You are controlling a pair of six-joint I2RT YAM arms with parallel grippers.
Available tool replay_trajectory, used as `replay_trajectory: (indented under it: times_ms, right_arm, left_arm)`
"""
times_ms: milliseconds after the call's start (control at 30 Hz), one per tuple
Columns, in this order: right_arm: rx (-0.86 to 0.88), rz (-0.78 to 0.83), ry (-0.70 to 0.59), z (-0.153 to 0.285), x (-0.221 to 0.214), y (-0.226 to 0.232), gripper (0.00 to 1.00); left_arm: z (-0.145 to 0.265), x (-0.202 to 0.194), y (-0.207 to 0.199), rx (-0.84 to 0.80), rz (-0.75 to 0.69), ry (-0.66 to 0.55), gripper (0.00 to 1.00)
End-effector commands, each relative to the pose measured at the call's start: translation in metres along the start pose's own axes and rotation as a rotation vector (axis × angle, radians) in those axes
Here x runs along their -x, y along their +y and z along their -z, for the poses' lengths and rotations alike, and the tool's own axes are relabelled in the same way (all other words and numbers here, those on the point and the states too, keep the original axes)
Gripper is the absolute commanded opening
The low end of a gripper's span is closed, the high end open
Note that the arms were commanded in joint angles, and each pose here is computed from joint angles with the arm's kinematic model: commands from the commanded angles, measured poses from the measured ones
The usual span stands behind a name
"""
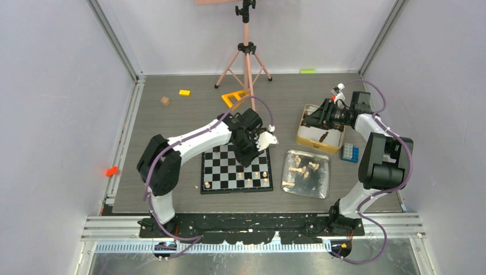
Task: Set up the chess pieces on the board
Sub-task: Place the chess piece on the chessboard.
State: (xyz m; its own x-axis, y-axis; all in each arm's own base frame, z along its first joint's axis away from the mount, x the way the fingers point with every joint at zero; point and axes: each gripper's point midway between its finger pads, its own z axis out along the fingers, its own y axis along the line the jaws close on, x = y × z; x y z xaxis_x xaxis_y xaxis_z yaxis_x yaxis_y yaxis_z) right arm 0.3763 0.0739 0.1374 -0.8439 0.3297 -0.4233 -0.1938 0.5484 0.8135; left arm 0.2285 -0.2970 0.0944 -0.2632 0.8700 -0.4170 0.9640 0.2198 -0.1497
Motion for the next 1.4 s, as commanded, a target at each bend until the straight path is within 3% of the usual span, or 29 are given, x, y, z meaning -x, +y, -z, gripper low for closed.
replay_trajectory:
  times_ms: [0, 1000, 1367]
  right_arm:
    - [0.017, 0.076, -0.036, 0.008, 0.018, 0.015, 0.44]
    - [0.018, 0.077, -0.037, 0.008, 0.019, 0.015, 0.44]
    - [0.018, 0.074, -0.037, 0.008, 0.018, 0.014, 0.44]
  left_arm:
    - [-0.013, 0.004, -0.011, -0.028, -0.046, 0.026, 0.0]
    - [-0.047, -0.014, -0.026, -0.074, -0.061, 0.125, 0.05]
    - [-0.047, -0.013, -0.022, -0.041, -0.059, 0.121, 0.21]
